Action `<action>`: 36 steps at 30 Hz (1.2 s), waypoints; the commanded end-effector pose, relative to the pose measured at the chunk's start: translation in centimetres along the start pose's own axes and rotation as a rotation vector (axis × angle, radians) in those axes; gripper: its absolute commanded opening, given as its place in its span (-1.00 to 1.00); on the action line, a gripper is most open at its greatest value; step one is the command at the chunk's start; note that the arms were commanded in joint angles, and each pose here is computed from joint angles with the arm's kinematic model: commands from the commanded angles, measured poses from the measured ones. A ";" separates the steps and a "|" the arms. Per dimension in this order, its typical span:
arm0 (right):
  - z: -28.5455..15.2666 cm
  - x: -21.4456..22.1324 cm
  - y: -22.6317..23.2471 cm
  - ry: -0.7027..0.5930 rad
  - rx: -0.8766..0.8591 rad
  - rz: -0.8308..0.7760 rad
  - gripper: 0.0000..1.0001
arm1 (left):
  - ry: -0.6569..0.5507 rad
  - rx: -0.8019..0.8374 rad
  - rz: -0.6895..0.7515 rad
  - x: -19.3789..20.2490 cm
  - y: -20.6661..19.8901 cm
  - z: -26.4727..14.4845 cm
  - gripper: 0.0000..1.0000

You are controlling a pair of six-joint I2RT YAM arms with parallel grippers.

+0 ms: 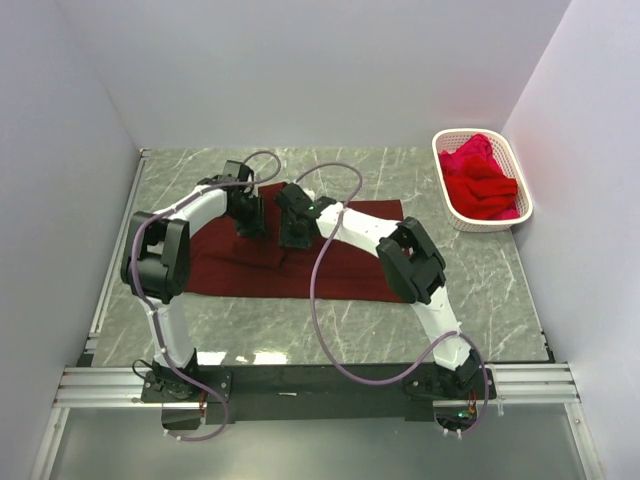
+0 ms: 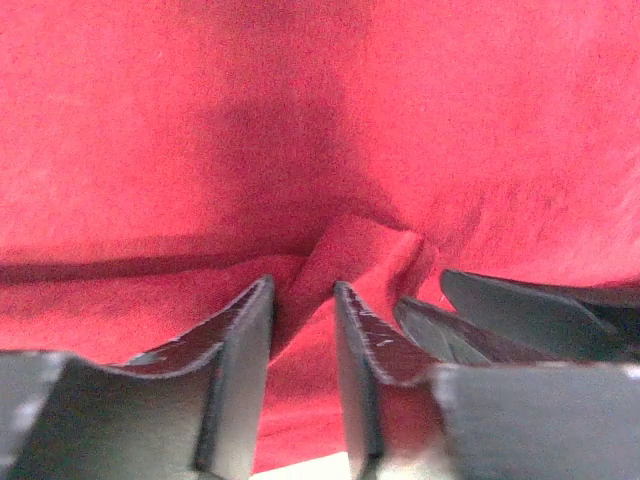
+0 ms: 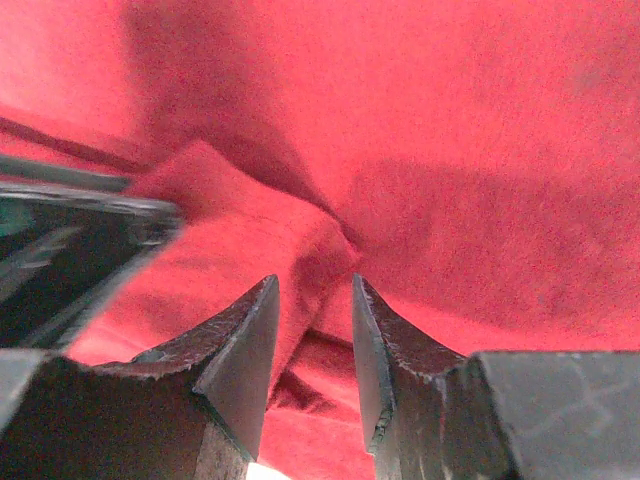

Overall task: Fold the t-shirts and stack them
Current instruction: Fold the tshirt

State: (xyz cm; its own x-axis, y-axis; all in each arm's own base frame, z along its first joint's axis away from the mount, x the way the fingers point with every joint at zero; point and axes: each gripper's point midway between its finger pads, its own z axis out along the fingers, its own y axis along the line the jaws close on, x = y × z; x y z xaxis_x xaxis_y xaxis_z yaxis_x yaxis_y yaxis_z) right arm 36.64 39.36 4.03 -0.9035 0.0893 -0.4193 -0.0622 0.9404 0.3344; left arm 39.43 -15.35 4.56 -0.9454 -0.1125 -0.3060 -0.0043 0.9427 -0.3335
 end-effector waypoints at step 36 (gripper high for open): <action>-0.6 -5.6 4.4 -0.257 -0.032 -0.114 -1.00 | -0.352 -0.107 -0.016 -5.3 -0.3 -4.3 -0.99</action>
State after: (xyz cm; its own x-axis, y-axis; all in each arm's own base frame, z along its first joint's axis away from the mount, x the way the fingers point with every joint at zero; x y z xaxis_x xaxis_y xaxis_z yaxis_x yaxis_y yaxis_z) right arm 39.45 42.06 7.70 -0.8042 0.0844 -0.5884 -0.1405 0.9348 0.3261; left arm 40.61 -13.52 6.69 -0.8590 -0.1762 -0.4806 -0.0579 0.9663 -0.2509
